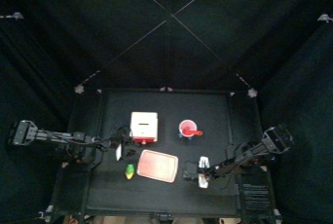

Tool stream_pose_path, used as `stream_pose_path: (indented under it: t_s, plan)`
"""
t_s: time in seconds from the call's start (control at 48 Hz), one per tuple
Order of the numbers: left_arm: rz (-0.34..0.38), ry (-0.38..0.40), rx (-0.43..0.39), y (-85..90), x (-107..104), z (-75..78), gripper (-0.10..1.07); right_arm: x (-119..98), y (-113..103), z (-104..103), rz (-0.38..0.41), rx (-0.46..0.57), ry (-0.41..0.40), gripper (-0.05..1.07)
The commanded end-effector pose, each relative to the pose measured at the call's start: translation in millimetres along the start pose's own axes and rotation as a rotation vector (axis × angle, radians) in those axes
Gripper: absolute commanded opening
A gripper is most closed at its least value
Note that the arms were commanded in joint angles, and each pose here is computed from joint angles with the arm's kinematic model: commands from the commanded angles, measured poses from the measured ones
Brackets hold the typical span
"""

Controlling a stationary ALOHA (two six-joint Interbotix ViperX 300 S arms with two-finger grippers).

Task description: Place sushi roll to right of plate

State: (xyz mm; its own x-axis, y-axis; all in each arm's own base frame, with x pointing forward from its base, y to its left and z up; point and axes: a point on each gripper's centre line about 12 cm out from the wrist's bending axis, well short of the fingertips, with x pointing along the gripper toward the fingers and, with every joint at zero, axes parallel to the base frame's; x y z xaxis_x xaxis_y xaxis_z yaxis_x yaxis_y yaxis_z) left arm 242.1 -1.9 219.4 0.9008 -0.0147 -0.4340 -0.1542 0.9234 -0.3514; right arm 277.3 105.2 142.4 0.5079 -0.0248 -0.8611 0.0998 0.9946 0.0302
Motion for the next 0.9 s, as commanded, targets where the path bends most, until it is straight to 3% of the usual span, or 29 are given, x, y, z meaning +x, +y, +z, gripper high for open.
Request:
stream_pose_path:
  t_s: [0.0, 0.875]
  plan:
    - [-0.007, -0.013, 0.001, -2.2, 0.0, 5.4, 0.86, -7.6, 4.1, 9.3, 0.021, -0.001, -0.034, 0.98]
    - [-0.005, -0.012, 0.0, -1.8, 0.0, 4.9, 0.86, -9.0, 5.0, 14.0, 0.019, -0.02, -0.051, 0.98]
